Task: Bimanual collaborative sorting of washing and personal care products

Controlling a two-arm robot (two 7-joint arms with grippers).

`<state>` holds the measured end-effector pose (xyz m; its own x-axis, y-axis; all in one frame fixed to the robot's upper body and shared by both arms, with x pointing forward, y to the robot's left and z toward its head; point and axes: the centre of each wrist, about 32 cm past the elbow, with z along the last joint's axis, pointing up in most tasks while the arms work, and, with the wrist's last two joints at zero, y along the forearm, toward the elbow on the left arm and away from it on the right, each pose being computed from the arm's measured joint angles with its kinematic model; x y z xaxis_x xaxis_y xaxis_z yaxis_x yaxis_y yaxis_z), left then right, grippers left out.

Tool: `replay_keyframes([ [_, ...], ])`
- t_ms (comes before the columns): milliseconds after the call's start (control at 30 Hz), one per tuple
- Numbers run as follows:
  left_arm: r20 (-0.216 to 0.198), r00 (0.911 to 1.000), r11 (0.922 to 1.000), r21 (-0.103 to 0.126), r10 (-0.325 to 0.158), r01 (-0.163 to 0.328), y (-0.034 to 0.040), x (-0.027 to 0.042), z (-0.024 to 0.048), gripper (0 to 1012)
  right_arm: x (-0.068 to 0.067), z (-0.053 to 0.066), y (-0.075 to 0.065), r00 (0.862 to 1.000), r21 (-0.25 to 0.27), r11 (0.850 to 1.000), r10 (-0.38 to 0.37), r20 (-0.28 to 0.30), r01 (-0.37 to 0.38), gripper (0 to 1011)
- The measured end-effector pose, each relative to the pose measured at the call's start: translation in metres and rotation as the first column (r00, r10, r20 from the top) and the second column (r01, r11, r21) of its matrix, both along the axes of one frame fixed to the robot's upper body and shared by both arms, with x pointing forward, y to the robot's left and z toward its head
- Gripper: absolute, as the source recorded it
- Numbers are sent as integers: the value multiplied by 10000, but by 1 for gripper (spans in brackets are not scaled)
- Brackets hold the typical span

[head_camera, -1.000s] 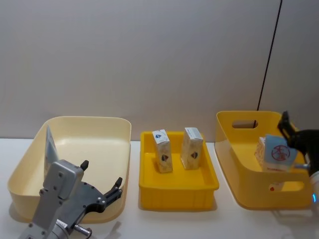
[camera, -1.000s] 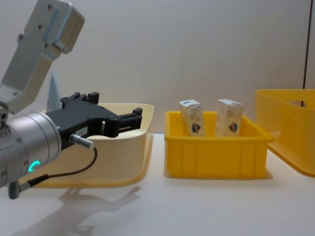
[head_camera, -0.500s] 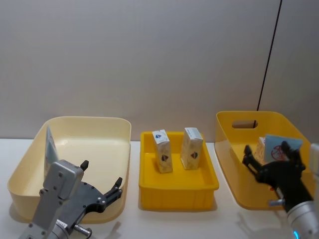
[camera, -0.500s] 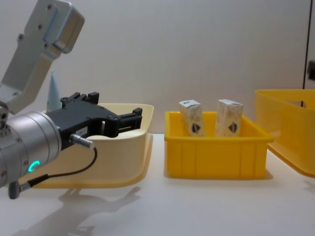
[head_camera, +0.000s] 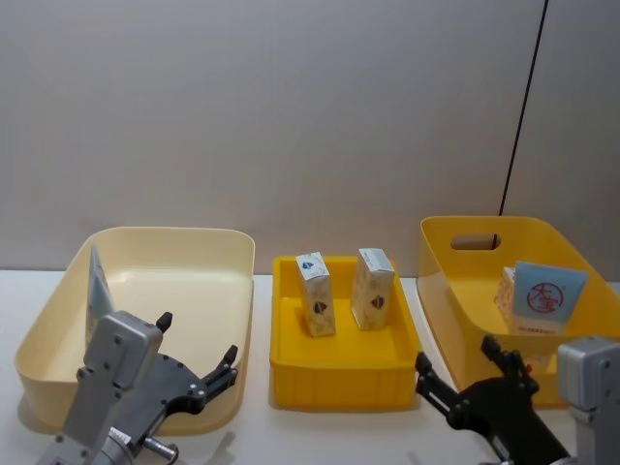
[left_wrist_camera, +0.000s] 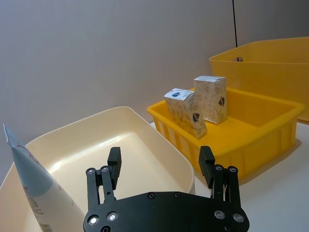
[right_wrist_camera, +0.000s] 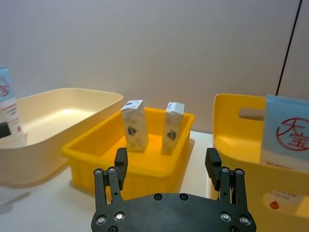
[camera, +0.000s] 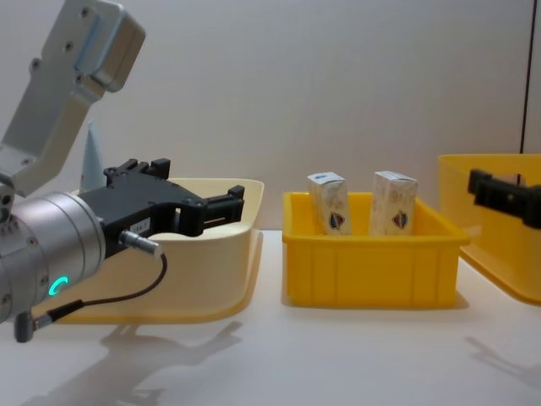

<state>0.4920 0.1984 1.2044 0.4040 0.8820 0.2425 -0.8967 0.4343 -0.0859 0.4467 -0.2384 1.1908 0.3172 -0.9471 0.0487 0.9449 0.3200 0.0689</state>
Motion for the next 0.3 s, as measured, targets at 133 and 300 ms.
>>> replay_keyframes([
  [133,0,10000,10000,-1,0,0,0,0,0,1003,-31,-18,15,9998,25,9999,154,-89,-154,1001],
  [300,0,10000,10000,0,0,0,0,0,0,1003,-36,-21,17,9998,29,9998,180,-106,-180,1001],
])
